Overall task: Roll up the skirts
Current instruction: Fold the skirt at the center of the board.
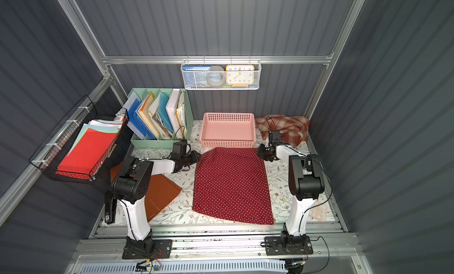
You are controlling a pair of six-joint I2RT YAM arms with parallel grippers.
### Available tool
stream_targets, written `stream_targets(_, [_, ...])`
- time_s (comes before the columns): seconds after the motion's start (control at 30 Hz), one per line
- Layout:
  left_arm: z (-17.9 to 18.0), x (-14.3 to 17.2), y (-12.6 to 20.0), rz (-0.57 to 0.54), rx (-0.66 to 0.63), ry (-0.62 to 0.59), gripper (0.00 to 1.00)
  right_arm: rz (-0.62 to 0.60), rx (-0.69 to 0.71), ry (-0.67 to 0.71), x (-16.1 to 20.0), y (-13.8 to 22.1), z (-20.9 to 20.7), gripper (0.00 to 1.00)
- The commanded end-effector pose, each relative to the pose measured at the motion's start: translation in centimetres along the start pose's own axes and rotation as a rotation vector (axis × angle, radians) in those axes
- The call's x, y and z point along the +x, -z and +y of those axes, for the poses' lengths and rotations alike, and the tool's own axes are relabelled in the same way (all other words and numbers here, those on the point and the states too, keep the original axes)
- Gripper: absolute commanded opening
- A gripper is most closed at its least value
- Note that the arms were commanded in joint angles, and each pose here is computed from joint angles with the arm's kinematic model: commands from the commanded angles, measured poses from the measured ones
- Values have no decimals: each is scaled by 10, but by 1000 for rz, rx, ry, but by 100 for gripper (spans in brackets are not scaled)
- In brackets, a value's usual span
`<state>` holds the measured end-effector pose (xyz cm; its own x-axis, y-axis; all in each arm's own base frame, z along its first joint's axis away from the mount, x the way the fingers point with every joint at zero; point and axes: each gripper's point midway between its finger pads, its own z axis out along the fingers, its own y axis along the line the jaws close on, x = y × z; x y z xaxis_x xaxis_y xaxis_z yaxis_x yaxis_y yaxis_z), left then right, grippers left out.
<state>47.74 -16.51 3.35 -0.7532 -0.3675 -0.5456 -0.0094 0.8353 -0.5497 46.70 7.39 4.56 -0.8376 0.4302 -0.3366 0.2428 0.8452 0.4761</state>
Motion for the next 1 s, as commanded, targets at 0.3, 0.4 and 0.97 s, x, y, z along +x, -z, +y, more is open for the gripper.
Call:
stream_targets(0.3, [-4, 7, -5, 42, 39, -9, 0, 54, 37, 18, 9, -13, 0, 24])
stream_targets(0.4, [-4, 7, -6, 44, 42, -18, 0, 11, 117, 33, 5, 0, -11, 25])
stream_targets(0.97, [-3, 8, -7, 45, 40, -25, 0, 48, 144, 46, 21, 5, -11, 30])
